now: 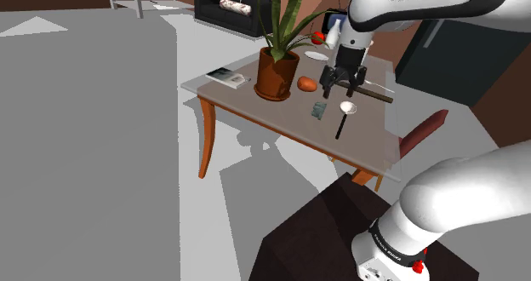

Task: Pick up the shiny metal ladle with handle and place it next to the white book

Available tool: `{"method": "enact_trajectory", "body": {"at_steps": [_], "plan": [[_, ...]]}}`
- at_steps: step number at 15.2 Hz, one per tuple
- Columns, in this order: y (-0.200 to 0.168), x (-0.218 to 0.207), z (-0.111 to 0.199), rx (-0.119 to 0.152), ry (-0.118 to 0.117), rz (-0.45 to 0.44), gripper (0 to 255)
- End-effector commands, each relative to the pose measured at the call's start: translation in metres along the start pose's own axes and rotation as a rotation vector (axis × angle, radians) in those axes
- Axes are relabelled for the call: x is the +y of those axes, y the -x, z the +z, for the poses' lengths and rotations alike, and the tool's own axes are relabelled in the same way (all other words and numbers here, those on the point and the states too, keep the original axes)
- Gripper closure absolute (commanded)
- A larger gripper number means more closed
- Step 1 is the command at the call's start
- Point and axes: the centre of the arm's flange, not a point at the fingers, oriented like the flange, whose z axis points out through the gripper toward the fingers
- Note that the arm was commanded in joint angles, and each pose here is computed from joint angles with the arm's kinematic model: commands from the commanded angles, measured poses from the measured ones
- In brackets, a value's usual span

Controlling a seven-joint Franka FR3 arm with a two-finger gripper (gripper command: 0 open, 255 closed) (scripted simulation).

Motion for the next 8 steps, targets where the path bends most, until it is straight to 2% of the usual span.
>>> {"method": "enact_trajectory", "body": {"at_steps": [1, 8], "plan": [[-0.02, 0.011, 0.013, -0.008, -0.004, 0.084, 0], [-0.078, 0.072, 0.061, -0.04, -0.018, 0.366, 0]]}}
